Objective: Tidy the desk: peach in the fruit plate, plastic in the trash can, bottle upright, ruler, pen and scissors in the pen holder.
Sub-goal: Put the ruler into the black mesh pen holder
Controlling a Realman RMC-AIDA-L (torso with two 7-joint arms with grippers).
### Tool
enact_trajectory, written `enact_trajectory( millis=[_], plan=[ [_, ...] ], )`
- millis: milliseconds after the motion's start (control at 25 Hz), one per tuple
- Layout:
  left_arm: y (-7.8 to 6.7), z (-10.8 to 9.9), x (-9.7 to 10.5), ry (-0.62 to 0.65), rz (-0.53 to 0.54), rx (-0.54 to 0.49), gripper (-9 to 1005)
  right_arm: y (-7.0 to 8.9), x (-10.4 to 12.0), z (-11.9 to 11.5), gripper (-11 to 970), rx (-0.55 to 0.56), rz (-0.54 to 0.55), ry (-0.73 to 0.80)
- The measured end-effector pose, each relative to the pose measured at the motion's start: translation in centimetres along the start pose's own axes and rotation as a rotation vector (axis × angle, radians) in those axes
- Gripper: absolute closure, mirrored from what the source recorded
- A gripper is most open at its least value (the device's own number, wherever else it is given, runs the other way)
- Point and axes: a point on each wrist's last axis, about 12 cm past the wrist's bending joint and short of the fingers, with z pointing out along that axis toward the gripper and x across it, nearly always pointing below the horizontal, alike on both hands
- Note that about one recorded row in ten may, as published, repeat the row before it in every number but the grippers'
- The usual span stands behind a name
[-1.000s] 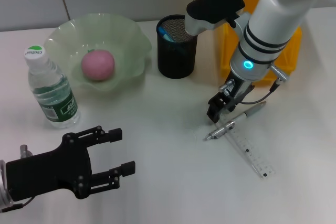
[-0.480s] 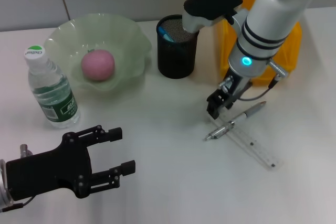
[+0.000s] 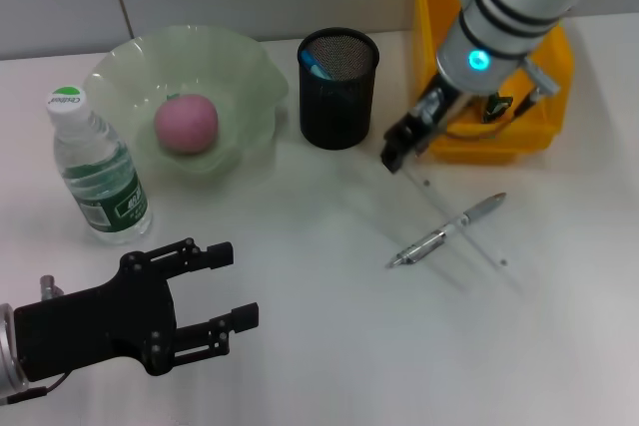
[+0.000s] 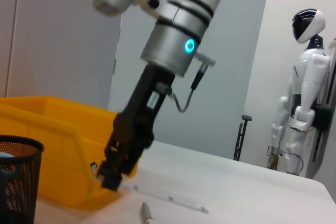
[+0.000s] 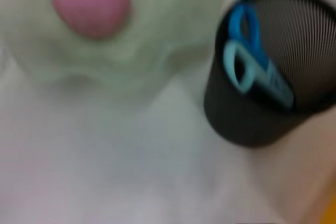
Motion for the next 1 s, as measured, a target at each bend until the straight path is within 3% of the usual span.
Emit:
enact_trajectory(
  millis=[600,1000],
  plan=[
    [-0.2,0.4,0.6,0.003,-0.017,0.000,252,-0.1,-2.2,-6.7,587,0.030,-0.066,-0.436],
    [-0.2,0.4,0.6,0.001,-0.017,-0.003,251,-1.1,-2.7,-7.6,586,0.015,-0.084,-0.778]
  ],
)
